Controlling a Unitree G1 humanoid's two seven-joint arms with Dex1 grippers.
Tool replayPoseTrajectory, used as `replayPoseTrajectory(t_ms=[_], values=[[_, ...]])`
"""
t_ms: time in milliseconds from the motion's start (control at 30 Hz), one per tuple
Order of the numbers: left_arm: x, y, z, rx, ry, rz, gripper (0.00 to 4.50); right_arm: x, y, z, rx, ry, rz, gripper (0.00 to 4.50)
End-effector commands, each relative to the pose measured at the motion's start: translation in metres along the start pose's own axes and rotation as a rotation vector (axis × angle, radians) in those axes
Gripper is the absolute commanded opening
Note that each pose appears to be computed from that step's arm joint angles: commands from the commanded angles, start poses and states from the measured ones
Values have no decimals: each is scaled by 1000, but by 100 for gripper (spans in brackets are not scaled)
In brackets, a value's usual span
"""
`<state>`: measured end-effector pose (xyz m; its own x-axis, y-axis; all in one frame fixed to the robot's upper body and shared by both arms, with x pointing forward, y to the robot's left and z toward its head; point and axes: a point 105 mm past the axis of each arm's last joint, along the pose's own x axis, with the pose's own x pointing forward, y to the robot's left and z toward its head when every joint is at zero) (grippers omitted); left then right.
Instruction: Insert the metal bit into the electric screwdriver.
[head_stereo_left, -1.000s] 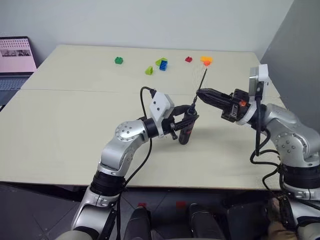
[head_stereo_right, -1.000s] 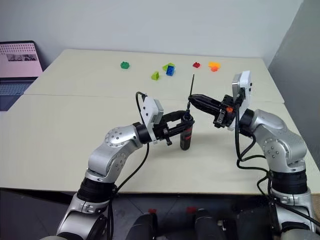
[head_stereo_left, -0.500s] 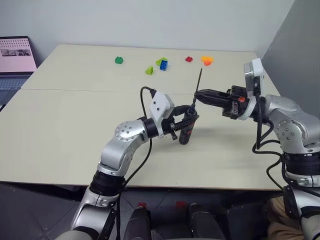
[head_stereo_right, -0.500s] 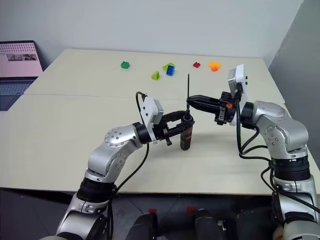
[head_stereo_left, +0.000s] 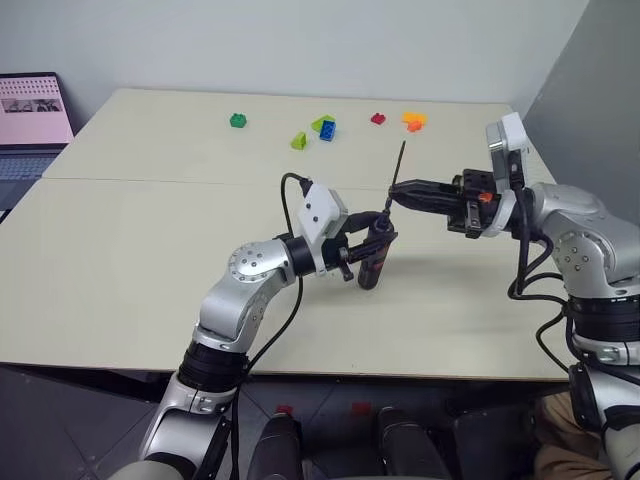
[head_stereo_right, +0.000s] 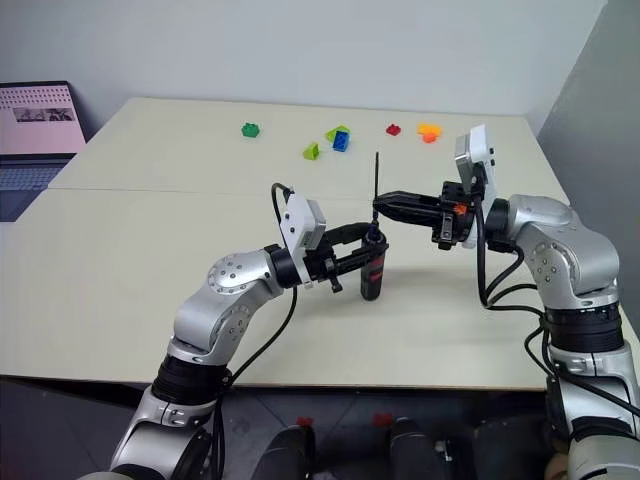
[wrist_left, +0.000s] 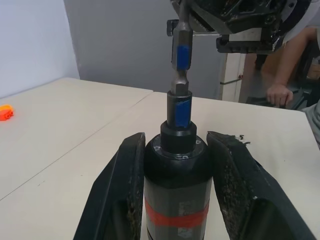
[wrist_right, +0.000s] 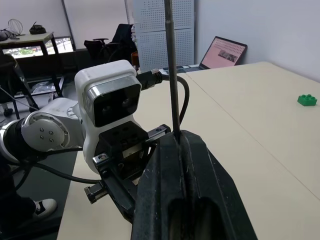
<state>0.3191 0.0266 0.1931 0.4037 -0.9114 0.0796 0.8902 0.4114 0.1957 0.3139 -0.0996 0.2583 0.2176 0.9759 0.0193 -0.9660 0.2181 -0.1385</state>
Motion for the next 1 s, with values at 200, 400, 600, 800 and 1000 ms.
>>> replayPoseTrajectory(t_ms=[200, 400, 600, 800, 1000], values=[[1, -5, 5, 22, -8, -25, 157, 1, 3, 13, -44, 10, 43, 0], [1, -5, 4, 17, -6, -26, 157, -2, 0, 33, -75, -35, 36, 0], [0, -3, 4, 10, -3, -27, 157, 0, 3, 31, -70, -28, 55, 0], [-1, -3, 2, 5, 0, -28, 157, -2, 1, 24, -54, -18, 49, 0], [-2, -1, 2, 5, 5, -32, 157, -2, 1, 20, -41, -14, 51, 0]])
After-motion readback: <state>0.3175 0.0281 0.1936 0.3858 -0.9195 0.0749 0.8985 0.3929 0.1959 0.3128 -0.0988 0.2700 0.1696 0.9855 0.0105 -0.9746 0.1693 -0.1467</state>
